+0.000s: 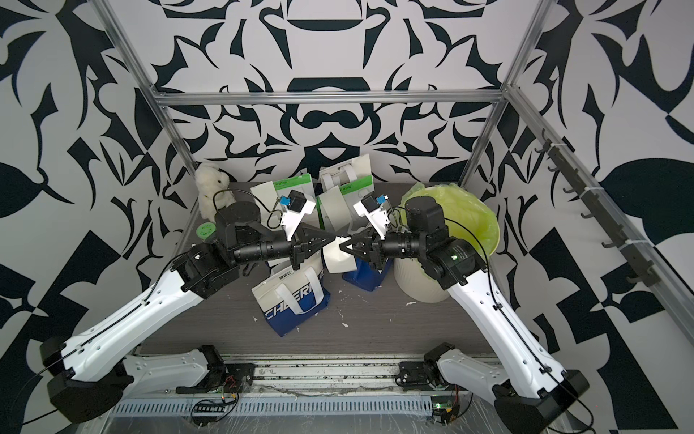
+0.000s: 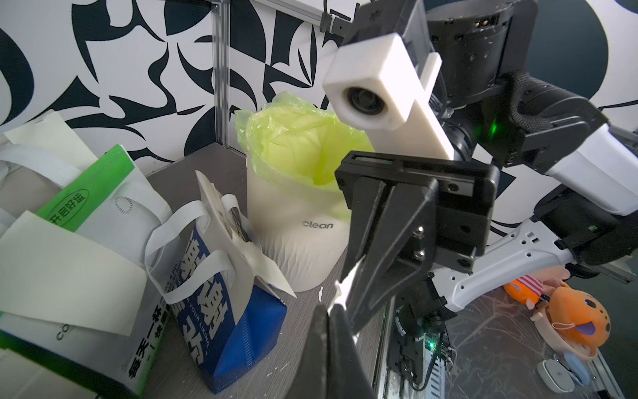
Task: Shred takeout receipts and throw away
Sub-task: Shred the takeout receipt, then place the takeout receipt in the trash bin, then shred the takeout receipt.
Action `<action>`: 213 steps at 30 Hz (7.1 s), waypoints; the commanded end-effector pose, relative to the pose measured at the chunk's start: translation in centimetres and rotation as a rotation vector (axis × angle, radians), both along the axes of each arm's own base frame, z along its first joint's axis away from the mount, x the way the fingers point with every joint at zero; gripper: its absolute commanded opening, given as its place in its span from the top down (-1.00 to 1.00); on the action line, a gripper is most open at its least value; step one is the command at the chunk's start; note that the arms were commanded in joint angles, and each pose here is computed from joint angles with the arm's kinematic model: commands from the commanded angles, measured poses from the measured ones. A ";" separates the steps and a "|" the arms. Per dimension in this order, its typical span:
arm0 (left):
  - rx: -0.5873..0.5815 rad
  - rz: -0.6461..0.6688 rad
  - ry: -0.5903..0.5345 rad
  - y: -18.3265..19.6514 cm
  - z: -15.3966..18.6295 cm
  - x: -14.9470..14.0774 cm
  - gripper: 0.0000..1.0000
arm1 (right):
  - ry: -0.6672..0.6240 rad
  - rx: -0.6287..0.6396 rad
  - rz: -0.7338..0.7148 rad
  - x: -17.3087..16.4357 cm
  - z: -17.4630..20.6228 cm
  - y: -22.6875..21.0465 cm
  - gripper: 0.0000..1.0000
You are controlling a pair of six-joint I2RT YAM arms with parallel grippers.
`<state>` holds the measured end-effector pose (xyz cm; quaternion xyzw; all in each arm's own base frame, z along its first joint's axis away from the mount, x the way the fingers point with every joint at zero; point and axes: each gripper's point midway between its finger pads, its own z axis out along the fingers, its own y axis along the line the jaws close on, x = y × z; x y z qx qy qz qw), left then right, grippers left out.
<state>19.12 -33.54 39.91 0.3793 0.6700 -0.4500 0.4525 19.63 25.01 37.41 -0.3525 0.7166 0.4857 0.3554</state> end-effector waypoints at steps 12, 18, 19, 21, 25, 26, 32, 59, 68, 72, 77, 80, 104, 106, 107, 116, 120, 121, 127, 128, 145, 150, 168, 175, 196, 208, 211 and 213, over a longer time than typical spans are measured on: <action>-0.005 -0.029 0.012 0.4 -0.6 -0.9 1.00 | -0.067 0.074 0.027 0.4 3.4 0.8 -0.07; -0.021 -0.028 -0.008 1.0 -0.4 -1.4 1.00 | -0.060 0.085 0.059 0.5 3.7 1.2 0.05; -0.020 -0.026 -0.011 1.1 -0.4 -1.4 1.00 | -0.058 0.086 0.065 0.5 3.8 1.3 0.09; -0.021 -0.020 -0.017 1.3 -0.4 -1.4 1.00 | -0.052 0.089 0.072 0.5 3.7 1.4 0.21; -0.026 -0.008 -0.030 1.5 -0.3 -1.3 1.00 | -0.026 0.106 0.098 0.2 3.7 1.6 0.35; -0.027 -0.005 -0.032 1.5 -0.2 -1.3 1.00 | -0.017 0.108 0.103 0.1 3.6 1.6 0.35; -0.036 -0.007 -0.037 1.4 -0.2 -1.3 1.00 | 0.023 0.108 0.120 0.1 3.1 1.9 0.37; -0.090 -0.014 -0.157 1.9 0.4 -1.7 1.00 | 0.264 -0.102 -0.234 6.8 -3.7 1.1 1.00; -0.077 0.028 -0.192 4.1 2.1 -2.6 1.00 | 0.242 -0.264 -0.388 9.9 -5.6 -0.6 1.00; -0.064 0.055 -0.218 5.5 3.0 -3.2 1.00 | 0.209 -0.350 -0.454 11.3 -5.8 -1.7 1.00; -0.068 0.101 -0.261 7.8 4.2 -4.1 1.00 | 0.151 -0.469 -0.594 13.6 -5.6 -4.2 1.00; -0.074 0.127 -0.291 9.1 4.9 -4.6 1.00 | 0.109 -0.528 -0.685 14.9 -4.6 -5.9 1.00; -0.061 0.082 -0.321 -4.2 9.0 5.8 1.00 | -0.303 -0.322 -1.667 3.9 15.0 -27.5 1.00; -0.119 0.073 -0.305 -6.8 10.0 7.5 1.00 | -0.328 -0.256 -1.722 2.2 15.4 -28.9 1.00; -0.144 0.069 -0.291 -7.8 10.3 8.3 1.00 | -0.336 -0.229 -1.734 1.6 15.4 -29.3 1.00; -0.268 -0.033 -0.256 -19.6 10.5 10.6 1.00 | -0.350 -0.216 -1.645 0.4 14.1 -28.7 1.00; -0.225 -0.056 -0.229 -22.9 7.6 10.8 1.00 | -0.348 -0.193 -1.602 0.3 14.2 -28.1 1.00; -0.207 -0.051 -0.224 -23.4 6.7 11.0 1.00 | -0.349 -0.194 -1.592 0.2 14.2 -28.0 1.00; -0.099 -0.041 -0.178 -24.4 2.0 11.6 -0.21 | -0.342 -0.205 -1.542 0.2 14.0 -27.3 1.00; -0.087 -0.046 -0.175 -24.3 1.7 11.6 -0.37 | -0.339 -0.208 -1.536 0.3 13.9 -27.2 1.00; 0.023 -0.080 -0.194 -18.7 2.5 8.7 -0.99 | -0.253 -0.122 -1.279 1.7 12.5 -21.9 1.00; -0.172 -0.128 -0.133 -11.9 5.3 6.8 -1.00 | -0.275 0.020 -1.011 1.8 13.6 -16.6 1.00; -0.524 -0.055 -0.031 -1.6 7.3 2.7 -0.94 | -0.164 0.485 -0.655 5.8 13.7 -7.5 1.00; -0.638 0.050 0.041 -1.3 6.8 5.4 -0.76 | -0.199 0.549 -0.692 5.7 14.4 -8.5 1.00; -0.775 -0.065 0.150 -3.2 6.8 5.2 -0.51 | -0.235 0.535 -0.770 6.3 13.9 -9.6 1.00; -0.728 -0.122 0.172 -4.9 6.4 4.3 -0.39 | -0.235 0.533 -0.779 6.4 13.9 -9.8 1.00; -0.729 -0.137 0.172 -5.2 6.5 4.0 -0.28 | -0.234 0.533 -0.788 6.4 13.8 -9.9 1.00; -0.735 -0.152 0.169 -5.3 6.8 3.7 -0.15 | -0.232 0.530 -0.795 6.6 13.6 -9.9 1.00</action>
